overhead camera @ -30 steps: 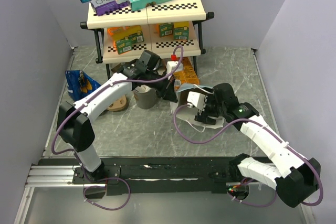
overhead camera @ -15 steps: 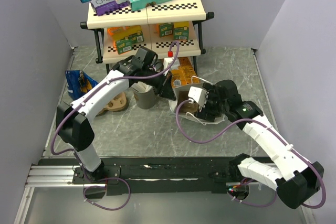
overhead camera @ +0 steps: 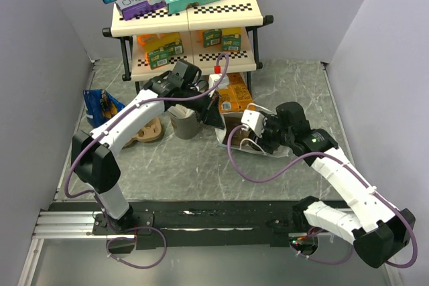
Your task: Pack the takeout coffee
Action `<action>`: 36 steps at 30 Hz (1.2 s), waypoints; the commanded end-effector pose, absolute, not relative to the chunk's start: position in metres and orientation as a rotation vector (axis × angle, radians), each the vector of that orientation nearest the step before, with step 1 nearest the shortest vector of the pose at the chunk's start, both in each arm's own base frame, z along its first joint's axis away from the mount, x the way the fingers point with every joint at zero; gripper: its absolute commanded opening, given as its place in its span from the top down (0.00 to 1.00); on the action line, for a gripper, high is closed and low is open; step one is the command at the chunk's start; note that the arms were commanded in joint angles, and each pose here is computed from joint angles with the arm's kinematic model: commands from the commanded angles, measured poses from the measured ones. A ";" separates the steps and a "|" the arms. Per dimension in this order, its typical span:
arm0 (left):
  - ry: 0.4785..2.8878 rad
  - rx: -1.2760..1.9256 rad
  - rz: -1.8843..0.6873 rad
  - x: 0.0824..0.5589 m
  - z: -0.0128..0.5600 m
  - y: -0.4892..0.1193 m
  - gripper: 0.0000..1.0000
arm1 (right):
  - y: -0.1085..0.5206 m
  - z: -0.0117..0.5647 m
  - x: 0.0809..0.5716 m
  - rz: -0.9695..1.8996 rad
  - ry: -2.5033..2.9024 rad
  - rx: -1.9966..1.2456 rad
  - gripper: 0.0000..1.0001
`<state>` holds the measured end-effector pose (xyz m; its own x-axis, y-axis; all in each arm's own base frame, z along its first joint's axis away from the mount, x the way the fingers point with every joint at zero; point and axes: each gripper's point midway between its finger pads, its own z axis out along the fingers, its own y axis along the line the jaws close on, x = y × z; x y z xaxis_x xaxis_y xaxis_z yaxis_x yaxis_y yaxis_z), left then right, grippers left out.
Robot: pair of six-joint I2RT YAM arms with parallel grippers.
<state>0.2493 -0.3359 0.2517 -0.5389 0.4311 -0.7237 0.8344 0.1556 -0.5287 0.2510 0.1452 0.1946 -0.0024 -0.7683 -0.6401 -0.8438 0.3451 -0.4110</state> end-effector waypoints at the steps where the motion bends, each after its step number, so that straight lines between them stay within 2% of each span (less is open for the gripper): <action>1: 1.933 1.236 -1.367 0.243 0.279 -0.333 0.99 | 0.153 0.214 0.245 0.173 1.733 -1.412 0.38; 3: 1.932 1.237 -1.368 0.243 0.279 -0.334 0.99 | 0.153 0.213 0.244 0.170 1.729 -1.424 0.59; 5: 1.933 1.238 -1.368 0.243 0.279 -0.334 0.99 | 0.151 0.208 0.247 0.152 1.745 -1.420 0.74; 12: 1.938 1.244 -1.374 0.242 0.275 -0.333 0.99 | 0.145 0.188 0.253 0.093 1.771 -1.457 0.71; 23: 1.958 1.242 -1.394 0.246 0.269 -0.331 0.99 | 0.134 0.173 0.286 -0.131 1.752 -1.456 0.77; 31: 1.964 1.244 -1.409 0.247 0.265 -0.330 0.99 | 0.121 0.154 0.304 -0.285 1.770 -1.469 0.77; 36: 1.969 1.240 -1.429 0.246 0.263 -0.331 0.99 | 0.122 0.153 0.309 -0.305 1.770 -1.453 0.69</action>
<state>0.2491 -0.3280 0.2513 -0.5459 0.4331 -0.7172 0.8270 0.1415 -0.5441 0.2988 0.1238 0.1501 -0.0060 -0.8959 -0.4443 -0.7456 0.3001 -0.5950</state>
